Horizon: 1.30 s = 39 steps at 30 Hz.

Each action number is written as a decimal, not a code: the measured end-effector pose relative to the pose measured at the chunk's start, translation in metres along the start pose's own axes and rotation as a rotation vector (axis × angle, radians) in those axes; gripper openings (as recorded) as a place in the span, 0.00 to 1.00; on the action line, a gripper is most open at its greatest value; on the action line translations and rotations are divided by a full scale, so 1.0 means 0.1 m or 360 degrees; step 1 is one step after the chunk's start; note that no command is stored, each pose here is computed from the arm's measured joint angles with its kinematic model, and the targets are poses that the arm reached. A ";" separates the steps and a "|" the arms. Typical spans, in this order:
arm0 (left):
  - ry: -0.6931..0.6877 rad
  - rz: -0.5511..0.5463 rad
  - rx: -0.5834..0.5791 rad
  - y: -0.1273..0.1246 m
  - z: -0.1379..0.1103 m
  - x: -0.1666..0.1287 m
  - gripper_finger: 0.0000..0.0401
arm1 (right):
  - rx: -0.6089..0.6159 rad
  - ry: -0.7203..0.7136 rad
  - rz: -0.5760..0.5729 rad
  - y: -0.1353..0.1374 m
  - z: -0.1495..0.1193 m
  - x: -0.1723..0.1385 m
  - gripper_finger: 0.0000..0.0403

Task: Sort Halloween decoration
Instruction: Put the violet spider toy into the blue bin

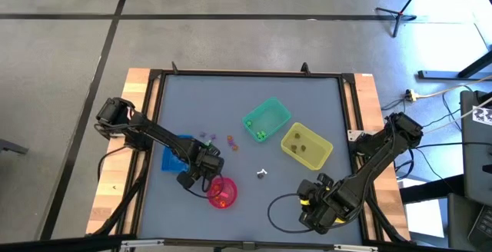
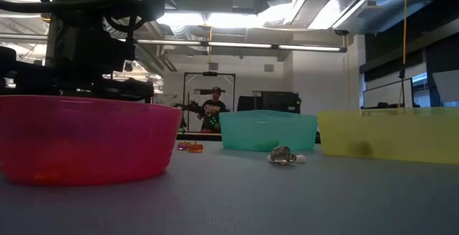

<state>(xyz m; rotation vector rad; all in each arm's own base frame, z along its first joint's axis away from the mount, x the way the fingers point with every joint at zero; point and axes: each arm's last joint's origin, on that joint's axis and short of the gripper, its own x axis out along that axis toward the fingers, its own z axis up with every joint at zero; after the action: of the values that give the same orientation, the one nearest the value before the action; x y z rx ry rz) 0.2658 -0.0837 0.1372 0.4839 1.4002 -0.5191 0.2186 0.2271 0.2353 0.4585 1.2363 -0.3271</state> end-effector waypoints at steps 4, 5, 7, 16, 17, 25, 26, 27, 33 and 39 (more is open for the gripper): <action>0.0001 -0.0002 0.0000 0.00 0.00 0.00 0.31 | 0.0000 0.0001 0.0000 0.00 0.00 0.00 0.43; 0.0002 -0.0002 0.0000 0.00 0.00 0.00 0.31 | 0.0000 0.0000 0.0000 0.00 0.00 0.00 0.43; 0.0002 -0.0002 0.0000 0.00 0.00 0.00 0.30 | 0.0000 0.0000 0.0000 0.00 0.00 0.00 0.43; 0.0044 0.0045 -0.0144 0.04 0.07 -0.11 0.29 | 0.0000 0.0001 0.0000 0.00 0.00 0.00 0.43; 0.0054 0.0058 -0.0173 0.05 0.09 -0.15 0.29 | 0.0000 0.0001 0.0000 0.00 0.00 0.00 0.43; 0.0194 0.0066 -0.0580 0.15 0.10 -0.38 0.29 | 0.0000 0.0001 0.0000 0.00 0.00 0.00 0.43; 0.0205 0.0066 -0.0656 0.17 0.08 -0.38 0.29 | 0.0000 0.0001 0.0000 0.00 0.00 0.00 0.43; 0.0211 0.0068 -0.0713 0.18 0.07 -0.39 0.29 | 0.0000 0.0001 0.0000 0.00 0.00 0.00 0.43; 0.0220 0.0069 -0.0834 0.25 0.04 -0.39 0.29 | 0.0000 0.0001 0.0000 0.00 0.00 0.00 0.43; 0.0259 0.0060 -0.0874 0.23 -0.02 -0.33 0.29 | 0.0000 0.0000 0.0001 0.00 0.00 0.00 0.43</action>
<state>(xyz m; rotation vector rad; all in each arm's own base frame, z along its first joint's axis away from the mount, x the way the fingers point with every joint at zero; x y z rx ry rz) 0.2747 -0.0624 0.1698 0.1069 1.6109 -0.0511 0.2186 0.2272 0.2353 0.4588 1.2364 -0.3266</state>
